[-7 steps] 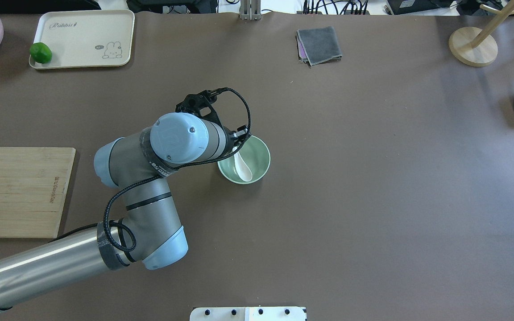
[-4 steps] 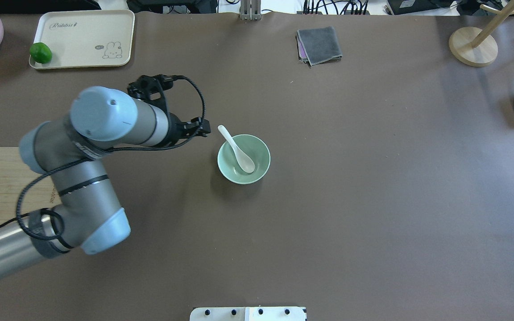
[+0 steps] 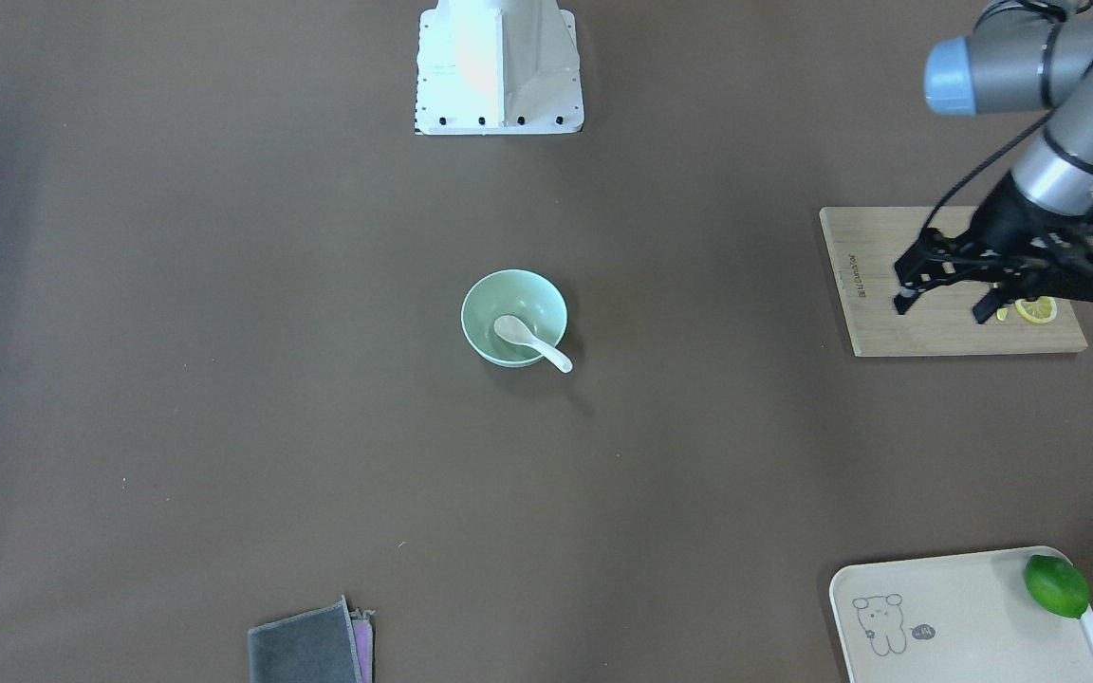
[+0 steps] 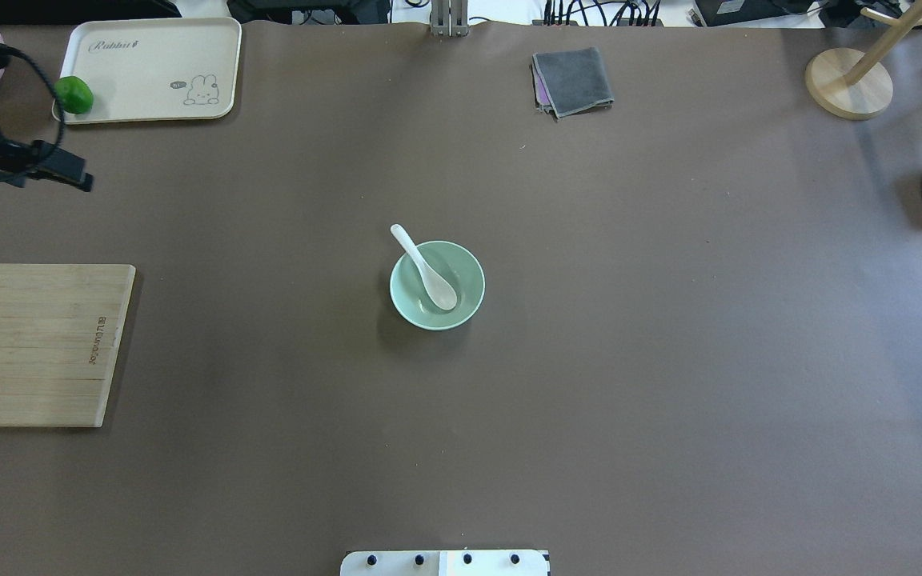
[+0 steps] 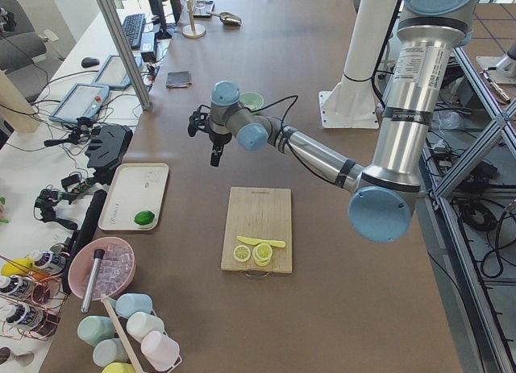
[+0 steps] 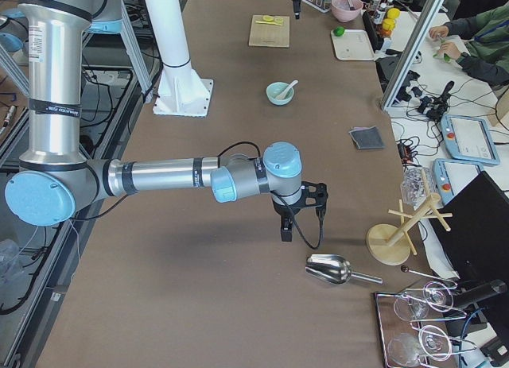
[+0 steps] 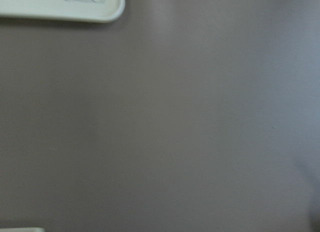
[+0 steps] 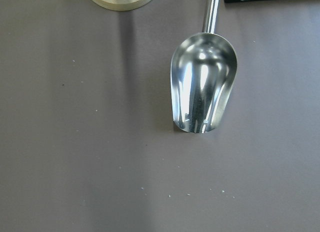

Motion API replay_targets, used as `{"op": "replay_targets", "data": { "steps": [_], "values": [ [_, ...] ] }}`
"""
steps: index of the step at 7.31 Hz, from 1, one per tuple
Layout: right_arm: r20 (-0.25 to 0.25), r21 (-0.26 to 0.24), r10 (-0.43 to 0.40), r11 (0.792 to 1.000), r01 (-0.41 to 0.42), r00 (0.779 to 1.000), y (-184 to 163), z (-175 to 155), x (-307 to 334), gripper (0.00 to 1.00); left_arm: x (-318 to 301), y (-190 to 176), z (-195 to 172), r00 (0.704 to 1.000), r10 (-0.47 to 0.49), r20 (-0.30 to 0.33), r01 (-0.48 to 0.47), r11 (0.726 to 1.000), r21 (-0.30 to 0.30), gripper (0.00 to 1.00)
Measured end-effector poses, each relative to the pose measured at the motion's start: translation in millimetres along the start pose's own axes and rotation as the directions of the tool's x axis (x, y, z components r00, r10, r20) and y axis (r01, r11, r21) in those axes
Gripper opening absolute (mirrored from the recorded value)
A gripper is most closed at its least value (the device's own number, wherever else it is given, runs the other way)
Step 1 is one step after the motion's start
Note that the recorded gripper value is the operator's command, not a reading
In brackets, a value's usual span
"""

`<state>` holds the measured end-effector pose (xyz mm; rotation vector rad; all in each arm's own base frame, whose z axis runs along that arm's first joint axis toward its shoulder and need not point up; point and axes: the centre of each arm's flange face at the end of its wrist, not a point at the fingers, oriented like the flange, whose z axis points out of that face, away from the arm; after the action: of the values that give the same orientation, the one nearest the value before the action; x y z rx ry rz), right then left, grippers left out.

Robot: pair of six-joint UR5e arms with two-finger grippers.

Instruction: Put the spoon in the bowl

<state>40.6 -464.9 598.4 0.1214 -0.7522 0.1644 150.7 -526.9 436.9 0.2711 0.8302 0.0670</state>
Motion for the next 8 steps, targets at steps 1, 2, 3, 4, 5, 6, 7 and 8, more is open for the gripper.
{"op": "replay_targets", "data": {
  "steps": [1,2,3,4,5,6,7,8],
  "values": [
    [-0.007,0.002,0.013,1.000,-0.013,1.000,4,-2,12,1.00,-67,4,-25,0.992,0.101,0.070,-0.099,0.994,-0.042,0.98],
    [-0.010,-0.012,0.011,1.000,-0.011,1.000,5,-6,22,1.00,-125,11,-53,0.975,0.191,0.112,-0.180,0.979,-0.101,0.98],
    [-0.015,-0.045,-0.016,0.999,0.015,1.000,2,-14,30,1.00,-169,28,-70,0.965,0.231,0.123,-0.211,0.965,-0.153,0.98],
    [-0.017,-0.086,-0.063,0.994,0.061,0.998,-2,-23,39,1.00,-204,60,-70,0.968,0.219,0.123,-0.191,0.961,-0.201,0.98],
    [-0.014,-0.118,-0.095,0.989,0.093,0.995,0,-27,48,1.00,-229,90,-63,0.974,0.192,0.122,-0.159,0.959,-0.236,0.98],
    [-0.012,-0.135,-0.104,0.986,0.101,0.995,5,-27,54,1.00,-245,109,-60,0.977,0.172,0.124,-0.138,0.959,-0.246,0.98],
    [-0.011,-0.144,-0.103,0.985,0.100,0.995,7,-25,58,1.00,-253,119,-61,0.980,0.155,0.124,-0.121,0.962,-0.244,0.98],
    [-0.009,-0.147,-0.102,0.984,0.099,0.995,8,-25,59,1.00,-257,122,-64,0.982,0.144,0.124,-0.112,0.966,-0.235,0.98]
  ]
}}
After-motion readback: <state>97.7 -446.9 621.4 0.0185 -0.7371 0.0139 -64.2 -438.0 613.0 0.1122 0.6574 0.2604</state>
